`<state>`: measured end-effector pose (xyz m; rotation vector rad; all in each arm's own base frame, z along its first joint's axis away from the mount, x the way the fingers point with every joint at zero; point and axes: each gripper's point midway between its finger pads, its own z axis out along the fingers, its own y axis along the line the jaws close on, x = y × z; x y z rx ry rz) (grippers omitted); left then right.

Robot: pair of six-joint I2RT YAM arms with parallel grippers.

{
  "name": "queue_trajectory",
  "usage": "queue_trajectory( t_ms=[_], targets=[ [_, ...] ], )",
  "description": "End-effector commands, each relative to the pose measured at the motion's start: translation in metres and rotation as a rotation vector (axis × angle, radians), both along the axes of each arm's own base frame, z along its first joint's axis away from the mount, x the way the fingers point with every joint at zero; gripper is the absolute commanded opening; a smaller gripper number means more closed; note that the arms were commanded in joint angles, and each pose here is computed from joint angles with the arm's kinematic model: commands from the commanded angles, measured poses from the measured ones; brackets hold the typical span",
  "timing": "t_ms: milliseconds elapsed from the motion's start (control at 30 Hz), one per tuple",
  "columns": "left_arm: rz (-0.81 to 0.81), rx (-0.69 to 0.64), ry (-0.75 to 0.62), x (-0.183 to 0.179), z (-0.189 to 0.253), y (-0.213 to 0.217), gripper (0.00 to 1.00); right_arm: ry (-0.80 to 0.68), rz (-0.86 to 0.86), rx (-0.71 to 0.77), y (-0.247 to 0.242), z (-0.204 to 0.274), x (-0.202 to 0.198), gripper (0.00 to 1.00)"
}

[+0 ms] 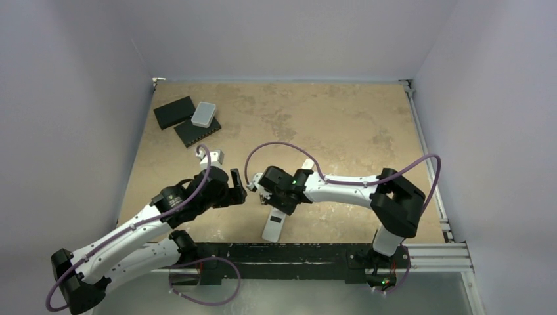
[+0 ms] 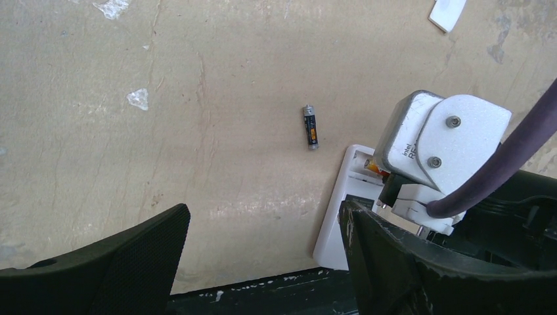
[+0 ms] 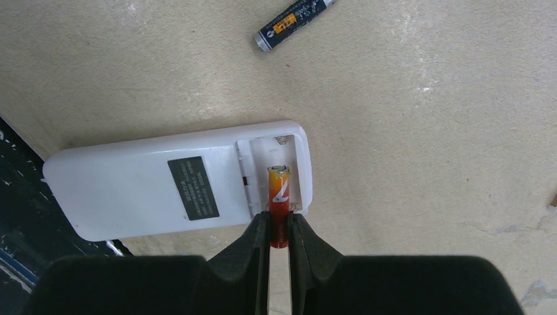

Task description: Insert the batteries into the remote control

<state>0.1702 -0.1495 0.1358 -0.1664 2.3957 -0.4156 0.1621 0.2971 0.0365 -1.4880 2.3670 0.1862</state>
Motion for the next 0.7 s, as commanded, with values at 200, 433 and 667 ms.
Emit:
queue_trajectory(
  t_ms=[200,433,667],
  targets=[
    [0.009,-0.020,-0.035,0.0077,0.0161,-0.0041,0.84,-0.045,0.005,0.011,0.0077,0.0159,0.0094,0.00],
    [0.010,-0.023,-0.040,0.0079,0.0167,-0.0039,0.84,-0.045,0.004,-0.010,0.0032,0.0103,0.0091,0.03],
    [-0.001,-0.023,-0.032,0.0094,0.0143,-0.0085,0.84,-0.030,0.005,-0.007,0.0092,0.0085,0.0087,0.06]
  ],
)
